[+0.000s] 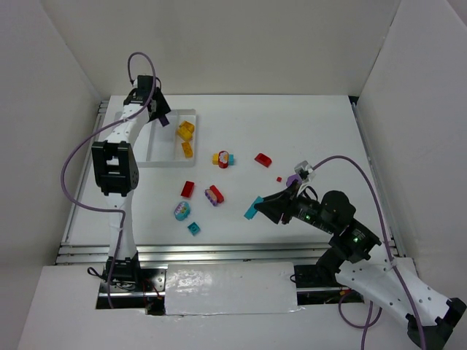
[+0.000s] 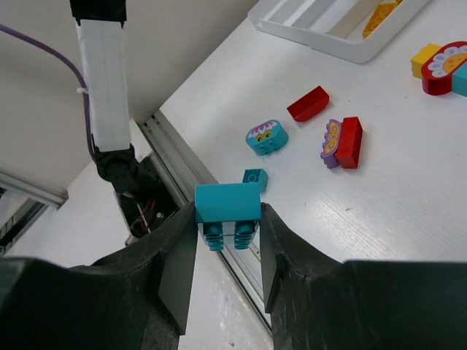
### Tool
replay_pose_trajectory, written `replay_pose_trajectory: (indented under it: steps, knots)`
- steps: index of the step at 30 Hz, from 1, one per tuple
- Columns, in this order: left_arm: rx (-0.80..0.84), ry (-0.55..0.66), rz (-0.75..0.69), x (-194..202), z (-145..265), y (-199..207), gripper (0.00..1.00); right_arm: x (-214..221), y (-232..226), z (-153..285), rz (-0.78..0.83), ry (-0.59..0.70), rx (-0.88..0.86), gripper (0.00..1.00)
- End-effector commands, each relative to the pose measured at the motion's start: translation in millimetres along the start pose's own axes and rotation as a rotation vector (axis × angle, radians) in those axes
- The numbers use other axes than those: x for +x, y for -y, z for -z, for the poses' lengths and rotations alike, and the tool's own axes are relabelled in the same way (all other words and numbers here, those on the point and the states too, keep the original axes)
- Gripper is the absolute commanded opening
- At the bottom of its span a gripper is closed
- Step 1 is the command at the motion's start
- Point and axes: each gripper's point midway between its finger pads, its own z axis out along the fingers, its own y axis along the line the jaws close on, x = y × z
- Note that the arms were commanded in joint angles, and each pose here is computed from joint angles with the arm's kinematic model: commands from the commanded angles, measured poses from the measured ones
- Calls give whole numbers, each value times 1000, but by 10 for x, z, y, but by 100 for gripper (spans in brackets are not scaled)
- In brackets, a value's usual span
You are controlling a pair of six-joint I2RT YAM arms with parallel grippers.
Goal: Sort the legos into containers by color
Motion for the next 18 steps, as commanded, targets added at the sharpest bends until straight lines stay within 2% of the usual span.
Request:
replay_pose_trajectory:
  steps: [1,2,4,6,9,10,11,13,14,15,16,17,18]
  knots:
    - [39,19,9,-54,-1,8,74,-243,-132,-15,52,39,-24,0]
    - [39,16,16,-63,-8,-7,76,-257,-136,-24,54,40,-25,0]
    - [34,-1,22,-44,0,-17,99,-260,-121,-52,52,42,-21,0]
    - [41,9,24,-113,76,7,99,-267,-113,-69,41,48,-17,0]
    - [94,20,47,-269,442,108,100,-269,-55,-100,-6,53,18,0]
    - [162,62,58,-480,848,218,100,-287,-53,-104,-22,58,25,0]
    - [208,35,55,-335,951,229,99,-307,-39,-112,-34,66,36,0]
    - [468,-2,41,-192,1465,541,100,-382,-74,-101,-67,88,36,0]
    - [610,51,22,-101,1910,635,100,-424,-94,-87,-76,99,34,0]
    - [781,26,-23,72,2273,811,99,-460,-125,-73,-88,104,27,0]
    - [868,45,-63,293,2690,777,100,-480,-159,-63,-90,105,13,0]
    - [978,59,-126,476,3031,952,100,-475,-236,-53,-85,91,-29,0]
    - [1078,95,-200,661,3446,961,100,-488,-285,-41,-74,86,-56,0]
